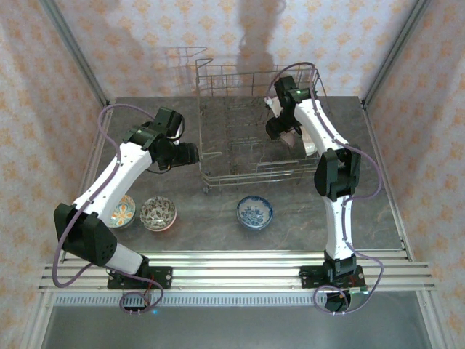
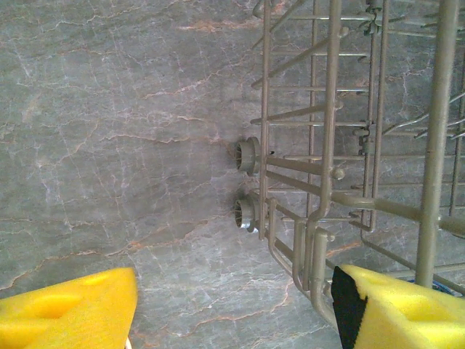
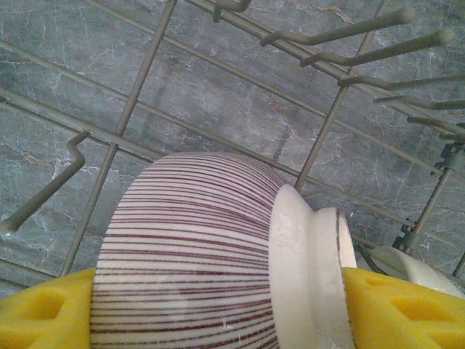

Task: Load the bowls into the dish rack

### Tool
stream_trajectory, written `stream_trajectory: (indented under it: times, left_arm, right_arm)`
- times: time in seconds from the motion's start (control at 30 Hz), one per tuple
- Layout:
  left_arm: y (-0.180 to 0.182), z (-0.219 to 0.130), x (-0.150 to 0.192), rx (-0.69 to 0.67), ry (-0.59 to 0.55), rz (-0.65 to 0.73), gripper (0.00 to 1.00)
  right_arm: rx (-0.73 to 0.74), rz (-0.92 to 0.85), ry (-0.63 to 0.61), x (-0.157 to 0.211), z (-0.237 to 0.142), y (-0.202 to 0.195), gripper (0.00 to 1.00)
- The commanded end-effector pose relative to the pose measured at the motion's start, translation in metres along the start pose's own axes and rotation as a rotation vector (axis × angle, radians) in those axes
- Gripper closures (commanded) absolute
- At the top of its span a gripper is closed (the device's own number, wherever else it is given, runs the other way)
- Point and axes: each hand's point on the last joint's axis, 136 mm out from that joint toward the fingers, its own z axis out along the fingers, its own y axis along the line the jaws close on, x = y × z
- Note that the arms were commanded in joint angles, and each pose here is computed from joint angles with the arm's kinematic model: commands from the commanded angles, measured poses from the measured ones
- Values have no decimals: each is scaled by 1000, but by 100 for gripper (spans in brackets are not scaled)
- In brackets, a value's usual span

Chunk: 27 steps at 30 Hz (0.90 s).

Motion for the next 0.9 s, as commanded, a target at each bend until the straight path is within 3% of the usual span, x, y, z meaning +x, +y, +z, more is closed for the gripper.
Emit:
stream_trajectory:
  times: [0.0,0.47,0.87]
  left_arm:
    - [-4,-1,-3,-2,-8,8,28]
    - [-9,5,1,17,-2,16,28]
    - [-13,9,0,32,-3,19,28]
  right_arm:
    - [93,123,20,11,-27,-20,40]
    - [161,310,26,27,-42,-27,47]
    - [199,464,24,41,-53,-28,47]
